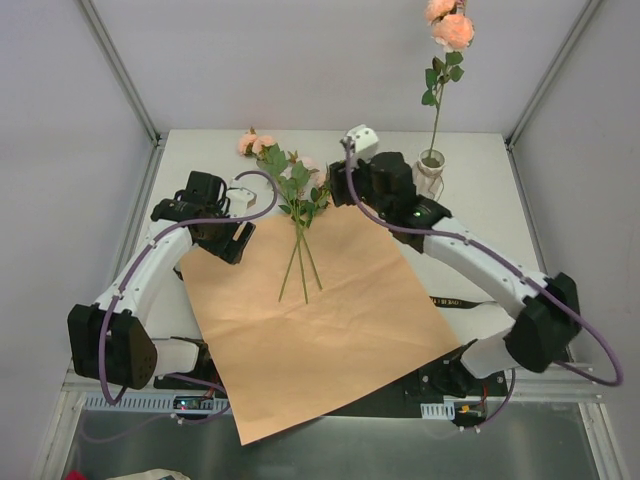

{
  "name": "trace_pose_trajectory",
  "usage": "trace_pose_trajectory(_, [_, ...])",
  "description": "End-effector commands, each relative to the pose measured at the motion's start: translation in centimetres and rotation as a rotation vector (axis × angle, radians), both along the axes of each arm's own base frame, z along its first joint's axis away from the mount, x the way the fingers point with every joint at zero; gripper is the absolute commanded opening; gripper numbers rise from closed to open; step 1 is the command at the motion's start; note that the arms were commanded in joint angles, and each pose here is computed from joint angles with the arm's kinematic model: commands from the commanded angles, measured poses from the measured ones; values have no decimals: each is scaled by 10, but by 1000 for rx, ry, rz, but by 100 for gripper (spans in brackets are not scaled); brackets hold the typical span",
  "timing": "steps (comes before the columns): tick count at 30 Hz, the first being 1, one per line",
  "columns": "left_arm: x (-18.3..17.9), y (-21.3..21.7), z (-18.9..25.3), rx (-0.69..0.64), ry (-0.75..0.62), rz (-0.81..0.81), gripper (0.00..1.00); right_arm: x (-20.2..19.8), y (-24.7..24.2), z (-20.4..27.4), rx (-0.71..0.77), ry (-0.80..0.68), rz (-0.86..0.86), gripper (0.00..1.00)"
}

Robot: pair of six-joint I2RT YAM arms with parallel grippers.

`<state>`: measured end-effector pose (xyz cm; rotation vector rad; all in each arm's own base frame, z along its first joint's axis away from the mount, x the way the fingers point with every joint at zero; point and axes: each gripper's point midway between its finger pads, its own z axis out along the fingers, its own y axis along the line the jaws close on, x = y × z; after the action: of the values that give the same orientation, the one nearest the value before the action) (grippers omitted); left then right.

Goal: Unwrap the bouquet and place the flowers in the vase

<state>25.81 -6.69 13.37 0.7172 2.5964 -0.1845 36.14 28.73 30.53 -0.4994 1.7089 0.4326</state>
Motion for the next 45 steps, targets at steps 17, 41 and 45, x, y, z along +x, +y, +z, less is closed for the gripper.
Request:
trace_pose_trajectory(17, [7, 26, 6, 69, -50, 96, 98, 2, 138, -175, -269, 514, 369, 45])
trace_pose_trajectory(41, [2, 26, -10, 63, -3, 53, 99, 31, 127, -208, -298, 545, 308, 51])
trace_pose_trajectory(45, [1, 26, -12, 62, 4, 50, 99, 39, 123, -204, -280, 541, 289, 51])
